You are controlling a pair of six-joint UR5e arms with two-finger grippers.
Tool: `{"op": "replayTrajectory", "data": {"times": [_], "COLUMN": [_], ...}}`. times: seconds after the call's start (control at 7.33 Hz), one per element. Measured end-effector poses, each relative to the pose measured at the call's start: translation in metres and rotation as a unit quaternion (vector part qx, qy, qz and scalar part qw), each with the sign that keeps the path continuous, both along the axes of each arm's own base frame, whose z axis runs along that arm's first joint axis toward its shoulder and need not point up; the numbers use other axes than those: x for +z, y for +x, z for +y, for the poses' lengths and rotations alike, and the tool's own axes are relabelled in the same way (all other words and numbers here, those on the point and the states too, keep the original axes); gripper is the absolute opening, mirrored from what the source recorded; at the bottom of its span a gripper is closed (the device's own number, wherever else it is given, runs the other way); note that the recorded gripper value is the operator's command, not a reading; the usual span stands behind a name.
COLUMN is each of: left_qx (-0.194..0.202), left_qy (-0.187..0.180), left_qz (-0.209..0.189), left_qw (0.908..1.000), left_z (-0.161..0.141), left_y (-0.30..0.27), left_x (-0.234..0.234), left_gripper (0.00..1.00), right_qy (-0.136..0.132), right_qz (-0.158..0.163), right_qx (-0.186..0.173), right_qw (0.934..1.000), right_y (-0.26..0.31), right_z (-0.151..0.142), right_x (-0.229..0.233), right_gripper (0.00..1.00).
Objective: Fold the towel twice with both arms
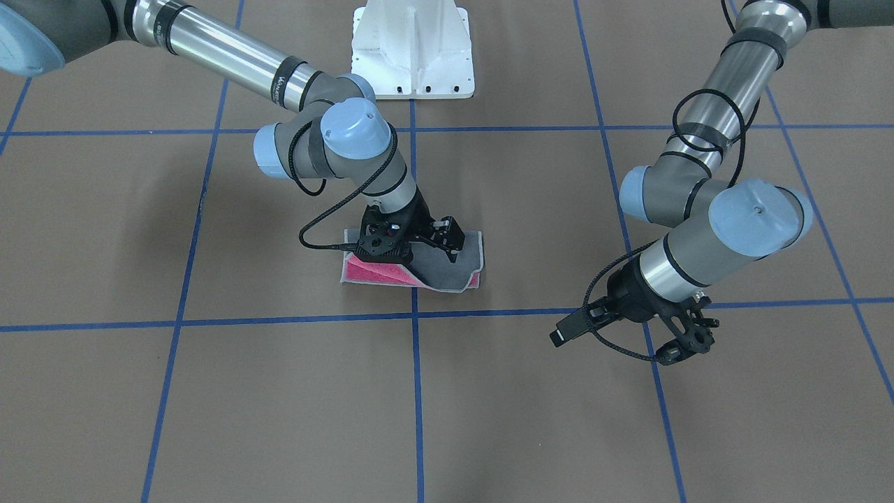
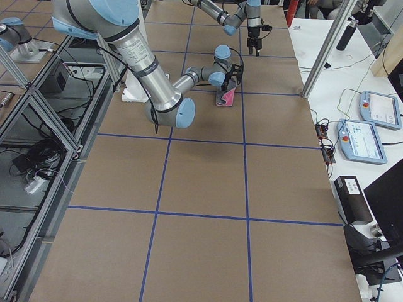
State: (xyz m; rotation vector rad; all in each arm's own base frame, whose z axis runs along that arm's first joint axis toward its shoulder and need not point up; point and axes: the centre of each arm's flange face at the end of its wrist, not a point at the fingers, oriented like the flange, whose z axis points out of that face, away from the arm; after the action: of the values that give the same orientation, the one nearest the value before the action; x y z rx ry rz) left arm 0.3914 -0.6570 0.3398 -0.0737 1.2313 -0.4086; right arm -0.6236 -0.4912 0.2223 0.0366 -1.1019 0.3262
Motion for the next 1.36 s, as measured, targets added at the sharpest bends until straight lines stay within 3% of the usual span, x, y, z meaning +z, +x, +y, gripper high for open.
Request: {"op": "replayTrajectory", "data": {"times": [0.68, 1.09, 1.36], "left_qx": [0.000, 0.000, 0.000], "left_qy": [0.001, 0.001, 0.001], "left_qz": [0.000, 0.000, 0.000], "left_qw": [1.0000, 1.0000, 1.0000], "left_z": [0.000, 0.000, 0.000], "left_y": [0.001, 0.001, 0.001], "left_x": [-0.001, -0.001, -0.001], "left_gripper": [1.00, 1.00, 1.00], "right_qy": [-0.010, -0.035, -0.036], "right_qz": [0.038, 0.018, 0.006], "right_qx": [0.023, 0.009, 0.004], "right_qw": [0.9990, 0.9992, 0.9993], "right_y": [0.064, 0.122, 0.131], "right_z": [-0.070, -0.112, -0.108], "right_x": [0.063, 0.069, 0.061], "right_gripper": [0.99, 0.99, 0.98]}}
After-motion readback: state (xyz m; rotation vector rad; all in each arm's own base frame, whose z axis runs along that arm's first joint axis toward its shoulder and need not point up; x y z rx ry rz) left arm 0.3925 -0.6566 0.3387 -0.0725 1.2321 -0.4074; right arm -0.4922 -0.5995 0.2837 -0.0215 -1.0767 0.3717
